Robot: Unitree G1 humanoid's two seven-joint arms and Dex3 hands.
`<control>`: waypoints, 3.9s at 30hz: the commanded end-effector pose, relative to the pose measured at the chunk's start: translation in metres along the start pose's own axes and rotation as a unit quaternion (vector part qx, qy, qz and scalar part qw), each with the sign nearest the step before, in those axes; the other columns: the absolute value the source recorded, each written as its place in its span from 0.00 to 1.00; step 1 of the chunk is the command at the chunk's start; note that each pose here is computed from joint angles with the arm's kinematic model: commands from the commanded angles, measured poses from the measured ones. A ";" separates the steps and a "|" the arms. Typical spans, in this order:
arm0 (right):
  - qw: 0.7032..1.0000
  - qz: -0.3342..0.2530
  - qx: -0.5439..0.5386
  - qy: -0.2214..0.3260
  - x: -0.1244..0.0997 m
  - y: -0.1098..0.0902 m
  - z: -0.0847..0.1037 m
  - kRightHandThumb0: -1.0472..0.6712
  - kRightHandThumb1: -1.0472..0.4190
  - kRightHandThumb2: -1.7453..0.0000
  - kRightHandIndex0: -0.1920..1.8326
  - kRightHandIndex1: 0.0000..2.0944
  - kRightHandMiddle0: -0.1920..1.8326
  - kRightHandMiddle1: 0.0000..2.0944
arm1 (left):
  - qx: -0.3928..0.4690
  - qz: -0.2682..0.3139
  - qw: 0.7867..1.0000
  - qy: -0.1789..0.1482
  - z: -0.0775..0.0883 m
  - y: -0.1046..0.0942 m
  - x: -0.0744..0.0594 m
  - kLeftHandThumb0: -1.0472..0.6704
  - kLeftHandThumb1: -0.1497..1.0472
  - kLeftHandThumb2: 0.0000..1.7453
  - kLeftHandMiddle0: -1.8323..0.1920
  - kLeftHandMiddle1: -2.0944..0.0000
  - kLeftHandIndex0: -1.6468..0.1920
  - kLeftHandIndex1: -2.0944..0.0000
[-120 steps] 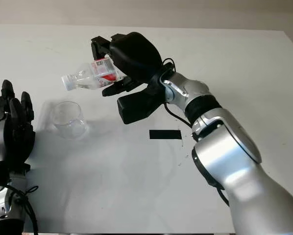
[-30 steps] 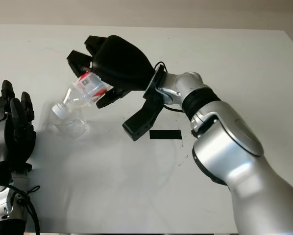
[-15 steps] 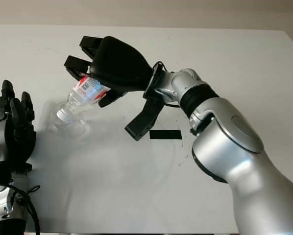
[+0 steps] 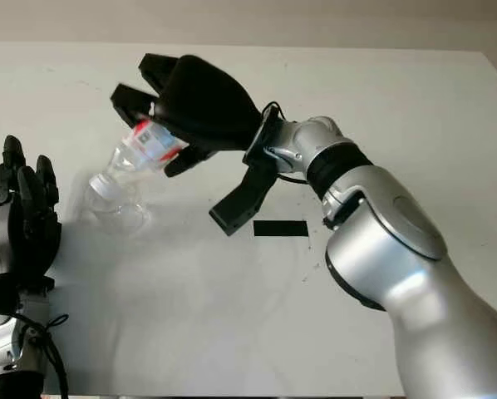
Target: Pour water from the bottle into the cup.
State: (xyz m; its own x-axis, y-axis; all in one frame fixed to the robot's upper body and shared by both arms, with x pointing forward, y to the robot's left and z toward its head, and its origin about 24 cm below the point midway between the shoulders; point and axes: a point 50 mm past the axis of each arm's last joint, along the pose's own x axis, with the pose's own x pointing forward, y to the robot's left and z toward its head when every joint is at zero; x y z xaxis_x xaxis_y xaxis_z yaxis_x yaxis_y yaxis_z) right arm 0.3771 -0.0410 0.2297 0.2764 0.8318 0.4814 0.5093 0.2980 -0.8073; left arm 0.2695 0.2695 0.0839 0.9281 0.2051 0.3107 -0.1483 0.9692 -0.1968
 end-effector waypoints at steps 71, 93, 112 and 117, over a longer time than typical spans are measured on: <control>0.552 -0.152 0.678 0.461 -0.187 0.064 0.070 0.35 0.00 0.82 0.31 0.94 0.24 0.89 | -0.001 -0.011 0.999 0.042 -0.015 0.009 -0.013 0.17 1.00 0.33 1.00 0.99 1.00 1.00; 0.597 -0.156 0.643 0.453 -0.186 0.068 0.078 0.32 0.00 0.83 0.28 0.82 0.23 0.82 | 0.004 -0.019 0.999 0.034 -0.009 0.011 -0.008 0.17 1.00 0.35 1.00 1.00 1.00 1.00; 0.615 -0.101 0.673 0.398 -0.191 0.074 0.091 0.22 0.03 0.97 0.02 0.00 0.07 0.01 | 0.002 -0.022 0.999 0.035 -0.008 0.015 -0.006 0.17 1.00 0.34 1.00 0.99 1.00 1.00; 0.615 -0.091 0.676 0.396 -0.191 0.075 0.089 0.15 0.05 0.98 0.00 0.00 0.00 0.00 | 0.001 -0.026 0.999 0.033 -0.007 0.015 -0.006 0.17 1.00 0.34 1.00 1.00 1.00 1.00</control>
State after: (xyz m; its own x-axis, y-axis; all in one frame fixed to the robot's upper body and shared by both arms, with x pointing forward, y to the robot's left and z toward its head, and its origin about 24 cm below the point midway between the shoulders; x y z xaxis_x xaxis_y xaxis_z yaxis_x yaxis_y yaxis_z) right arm 0.2937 -0.1308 0.0576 0.8845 0.4027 0.2354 -0.4120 0.9111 -0.0108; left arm 0.2666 0.2804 0.0789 0.9488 0.1426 0.2819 -0.0950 0.9798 -0.1761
